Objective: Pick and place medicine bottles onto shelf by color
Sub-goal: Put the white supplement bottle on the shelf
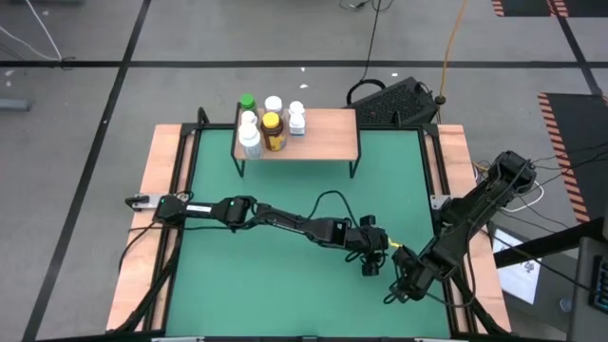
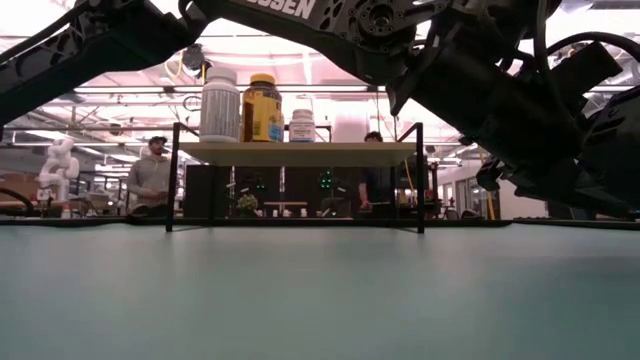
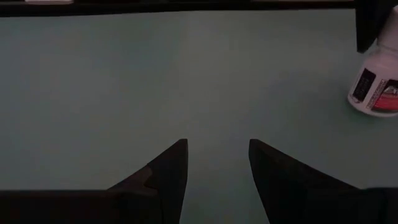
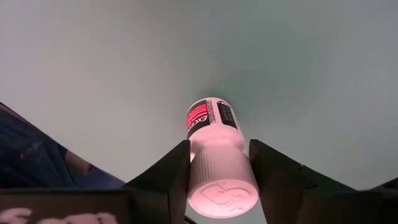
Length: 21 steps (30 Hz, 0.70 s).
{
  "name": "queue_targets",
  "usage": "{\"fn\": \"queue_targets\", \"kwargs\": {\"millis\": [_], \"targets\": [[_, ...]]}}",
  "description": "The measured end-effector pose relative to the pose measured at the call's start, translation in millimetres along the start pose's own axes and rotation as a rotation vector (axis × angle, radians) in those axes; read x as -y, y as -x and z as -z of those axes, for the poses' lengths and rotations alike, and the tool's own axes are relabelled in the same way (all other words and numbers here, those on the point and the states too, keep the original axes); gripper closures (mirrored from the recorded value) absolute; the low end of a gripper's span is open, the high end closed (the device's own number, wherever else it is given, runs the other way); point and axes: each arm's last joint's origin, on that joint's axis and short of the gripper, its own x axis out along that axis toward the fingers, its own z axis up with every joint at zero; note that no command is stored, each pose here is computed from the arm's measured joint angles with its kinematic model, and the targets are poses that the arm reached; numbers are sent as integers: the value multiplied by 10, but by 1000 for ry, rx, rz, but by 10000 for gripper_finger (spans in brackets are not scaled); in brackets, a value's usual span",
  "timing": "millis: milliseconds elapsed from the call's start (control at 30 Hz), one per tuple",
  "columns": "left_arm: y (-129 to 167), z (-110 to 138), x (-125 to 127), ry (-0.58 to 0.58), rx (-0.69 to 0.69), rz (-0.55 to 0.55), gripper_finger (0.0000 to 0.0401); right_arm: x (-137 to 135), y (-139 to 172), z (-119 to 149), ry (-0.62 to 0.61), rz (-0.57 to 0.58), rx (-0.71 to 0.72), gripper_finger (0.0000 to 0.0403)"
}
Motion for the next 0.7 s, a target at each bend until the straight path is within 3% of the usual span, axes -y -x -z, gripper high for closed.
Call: {"fn": "queue_targets", "kwargs": {"millis": [200, 433, 700], "targets": [[56, 18, -30, -59, -82, -32, 226, 31, 120, -11, 33, -33, -3, 260], [327, -188, -181, -62, -150, -200, 226, 157, 342, -90, 64, -37, 9, 260], [520, -246, -94, -91, -216, -335, 240, 142, 707, -245, 163, -14, 54, 260]]}}
